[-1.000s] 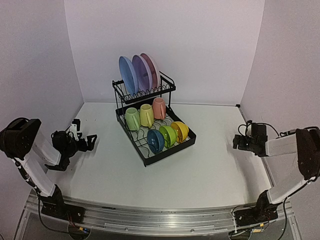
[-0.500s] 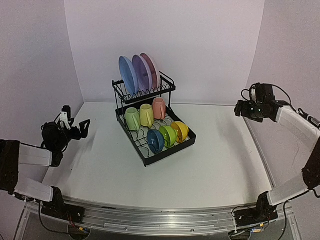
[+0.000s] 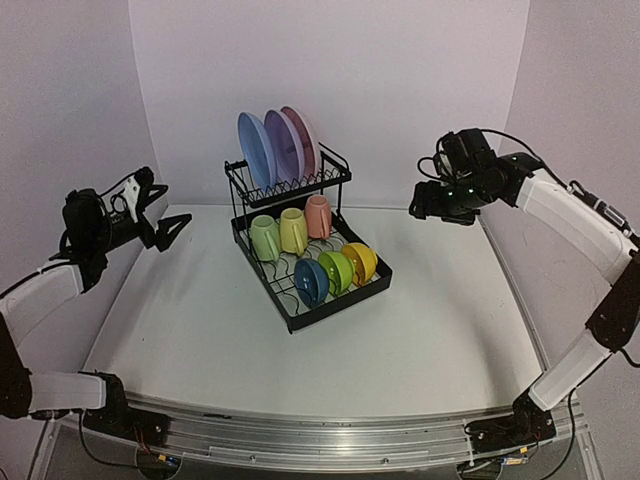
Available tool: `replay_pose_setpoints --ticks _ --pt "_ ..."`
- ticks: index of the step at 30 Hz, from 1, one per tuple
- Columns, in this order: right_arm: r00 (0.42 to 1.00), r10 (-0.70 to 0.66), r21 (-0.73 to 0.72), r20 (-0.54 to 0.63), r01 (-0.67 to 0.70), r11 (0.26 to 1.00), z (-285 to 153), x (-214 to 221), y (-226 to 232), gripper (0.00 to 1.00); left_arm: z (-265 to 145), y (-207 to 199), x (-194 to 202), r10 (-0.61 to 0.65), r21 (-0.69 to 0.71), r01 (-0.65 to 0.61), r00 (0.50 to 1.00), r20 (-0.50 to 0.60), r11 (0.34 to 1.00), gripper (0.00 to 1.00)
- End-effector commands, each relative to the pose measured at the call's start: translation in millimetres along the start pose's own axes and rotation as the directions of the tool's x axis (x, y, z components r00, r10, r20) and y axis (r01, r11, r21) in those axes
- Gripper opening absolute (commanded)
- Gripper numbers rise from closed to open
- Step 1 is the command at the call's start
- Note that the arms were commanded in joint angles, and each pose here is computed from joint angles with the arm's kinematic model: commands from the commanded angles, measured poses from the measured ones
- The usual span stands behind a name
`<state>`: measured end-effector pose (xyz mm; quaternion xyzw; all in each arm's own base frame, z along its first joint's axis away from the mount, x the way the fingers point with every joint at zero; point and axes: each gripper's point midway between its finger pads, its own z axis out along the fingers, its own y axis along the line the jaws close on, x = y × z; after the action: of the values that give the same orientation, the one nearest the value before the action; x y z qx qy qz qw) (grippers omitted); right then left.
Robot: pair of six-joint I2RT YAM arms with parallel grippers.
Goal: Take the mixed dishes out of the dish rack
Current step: Pick up the bowl from the dish rack.
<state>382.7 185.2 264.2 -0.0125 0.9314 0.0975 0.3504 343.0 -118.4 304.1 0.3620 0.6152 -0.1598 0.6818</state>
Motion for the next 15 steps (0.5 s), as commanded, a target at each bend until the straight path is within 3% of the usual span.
replay_pose_setpoints --ticks 1,8,15 --pt "0.999 -0.022 -0.055 -0.025 0.021 0.998 1 3 40 0.77 8 -17 -20 0.183 0.219 -0.185 0.983 0.03 0.958 1.0" --pt "0.99 -0.144 -0.012 0.005 0.144 0.99 18 26 118 0.57 17 -24 -38 0.169 0.297 -0.188 0.982 0.089 0.936 1.0" --pt "0.904 -0.424 0.163 0.056 0.411 0.897 47 54 190 0.62 17 -38 -36 0.128 0.317 -0.149 0.988 0.086 0.936 1.0"
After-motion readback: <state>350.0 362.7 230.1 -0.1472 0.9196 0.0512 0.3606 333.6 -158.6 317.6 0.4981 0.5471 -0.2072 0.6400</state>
